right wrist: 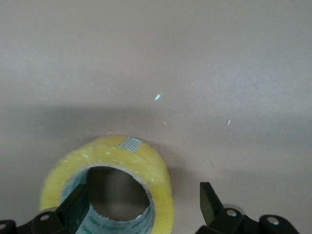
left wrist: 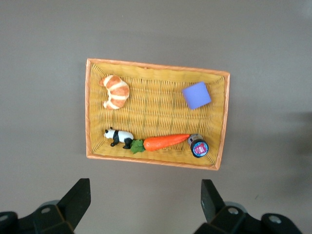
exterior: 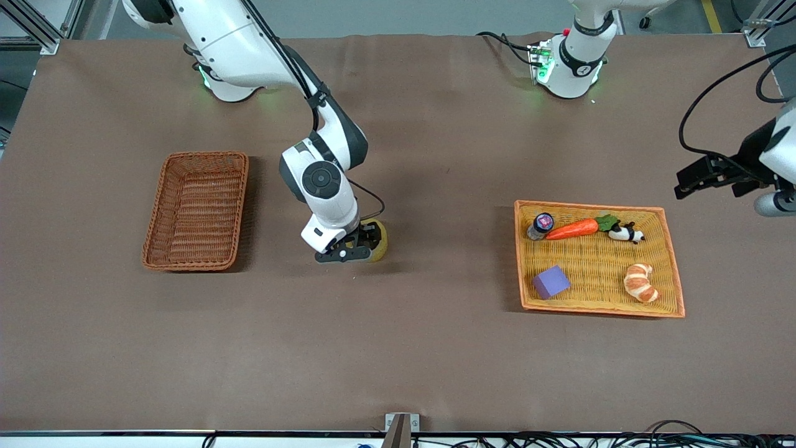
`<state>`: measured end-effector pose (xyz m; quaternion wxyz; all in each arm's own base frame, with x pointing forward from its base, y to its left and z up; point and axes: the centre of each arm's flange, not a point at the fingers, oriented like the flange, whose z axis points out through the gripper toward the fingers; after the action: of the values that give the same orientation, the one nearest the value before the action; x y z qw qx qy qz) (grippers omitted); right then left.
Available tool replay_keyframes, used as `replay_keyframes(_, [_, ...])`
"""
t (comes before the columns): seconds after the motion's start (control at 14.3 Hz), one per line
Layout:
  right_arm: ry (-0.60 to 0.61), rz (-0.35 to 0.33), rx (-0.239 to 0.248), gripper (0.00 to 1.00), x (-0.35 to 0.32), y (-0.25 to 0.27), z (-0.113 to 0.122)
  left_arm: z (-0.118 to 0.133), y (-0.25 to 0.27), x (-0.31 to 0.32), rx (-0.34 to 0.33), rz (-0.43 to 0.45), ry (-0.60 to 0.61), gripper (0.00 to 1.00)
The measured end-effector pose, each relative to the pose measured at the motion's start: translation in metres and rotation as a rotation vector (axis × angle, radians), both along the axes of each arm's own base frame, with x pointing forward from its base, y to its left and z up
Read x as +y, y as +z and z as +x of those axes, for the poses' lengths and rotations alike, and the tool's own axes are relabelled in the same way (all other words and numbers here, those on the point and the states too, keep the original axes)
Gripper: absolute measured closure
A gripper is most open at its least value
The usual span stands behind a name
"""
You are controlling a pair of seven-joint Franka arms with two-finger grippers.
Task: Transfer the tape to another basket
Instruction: 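Grasp the tape with the right gripper while the left gripper withdraws, then carry the tape with the right gripper over the brown basket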
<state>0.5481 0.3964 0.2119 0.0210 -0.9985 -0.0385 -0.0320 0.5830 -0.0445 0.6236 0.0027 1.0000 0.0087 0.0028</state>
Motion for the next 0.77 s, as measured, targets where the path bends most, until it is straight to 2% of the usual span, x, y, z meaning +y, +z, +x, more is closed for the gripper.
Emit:
replay_keyframes(0.21, [0.019,-0.015,-0.004,0.00,-0.002,-0.009,-0.006,-0.020,0.002,0.003,-0.006,0.001,-0.029,0.00])
replay_keyframes(0.42, [0.068,-0.047,-0.016,0.03,0.004,-0.013,-0.013,-0.025,0.003,-0.004,-0.008,0.001,-0.044,0.00])
replay_keyframes(0.49, [0.084,-0.058,-0.019,0.10,0.006,-0.015,-0.015,-0.025,0.002,-0.004,-0.007,0.001,-0.045,0.00])
replay_keyframes(0.77, [0.100,-0.077,-0.016,0.55,0.009,-0.021,-0.020,-0.024,0.000,-0.004,-0.004,0.001,-0.047,0.00])
